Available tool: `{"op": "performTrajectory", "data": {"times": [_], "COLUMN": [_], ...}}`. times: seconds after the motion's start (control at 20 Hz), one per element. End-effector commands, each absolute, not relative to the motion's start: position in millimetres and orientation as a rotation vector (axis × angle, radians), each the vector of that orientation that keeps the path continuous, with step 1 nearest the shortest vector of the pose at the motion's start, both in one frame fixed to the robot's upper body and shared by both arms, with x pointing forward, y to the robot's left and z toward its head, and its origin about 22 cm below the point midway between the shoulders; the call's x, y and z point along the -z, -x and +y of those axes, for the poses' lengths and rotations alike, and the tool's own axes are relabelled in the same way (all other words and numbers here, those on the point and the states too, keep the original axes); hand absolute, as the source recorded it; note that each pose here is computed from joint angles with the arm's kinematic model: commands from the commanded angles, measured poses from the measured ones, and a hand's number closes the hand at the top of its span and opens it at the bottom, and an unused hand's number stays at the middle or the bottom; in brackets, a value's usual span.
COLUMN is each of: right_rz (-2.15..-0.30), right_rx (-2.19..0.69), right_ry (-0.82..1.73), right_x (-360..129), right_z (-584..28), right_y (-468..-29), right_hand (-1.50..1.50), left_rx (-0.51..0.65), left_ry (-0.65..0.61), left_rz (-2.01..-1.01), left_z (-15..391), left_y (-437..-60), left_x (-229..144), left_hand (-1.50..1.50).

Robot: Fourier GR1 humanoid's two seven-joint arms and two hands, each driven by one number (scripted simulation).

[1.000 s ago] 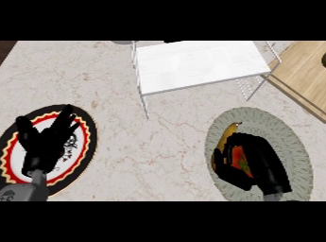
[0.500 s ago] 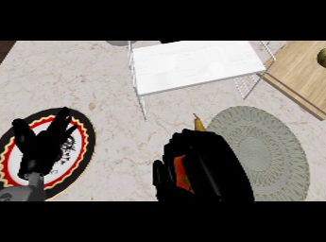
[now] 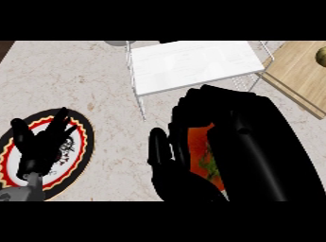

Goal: Pick the tomato from the placemat and place it in the tiered shelf

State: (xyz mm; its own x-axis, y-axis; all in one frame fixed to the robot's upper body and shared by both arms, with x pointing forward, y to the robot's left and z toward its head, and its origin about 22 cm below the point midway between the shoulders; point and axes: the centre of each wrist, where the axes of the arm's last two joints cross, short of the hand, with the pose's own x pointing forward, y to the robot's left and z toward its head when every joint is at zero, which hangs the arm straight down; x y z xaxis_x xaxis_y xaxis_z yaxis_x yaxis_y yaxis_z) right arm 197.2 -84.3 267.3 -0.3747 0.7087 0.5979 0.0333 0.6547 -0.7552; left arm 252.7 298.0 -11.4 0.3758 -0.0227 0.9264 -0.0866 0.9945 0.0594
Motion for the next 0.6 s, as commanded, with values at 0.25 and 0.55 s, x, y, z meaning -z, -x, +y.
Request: {"op": "performTrajectory", "data": {"times": [0.25,0.55], "right_rz": [-1.736,-1.738], "right_rx": [-0.676,-0.623], "right_ry": [0.659,0.696], "right_x": [-342.9,-382.4], "right_z": [-85.3,-106.6], "right_y": [-235.6,-286.0], "right_hand": [1.50,1.50], "left_rx": [-0.047,-0.040], "left_ry": [-0.089,-0.083], "left_rz": [-1.111,-1.112], "left_z": [300.8,287.9], "left_y": [-250.6,-247.4], "left_x": [28.7,30.0], "left_hand": [0.00,0.00]}}
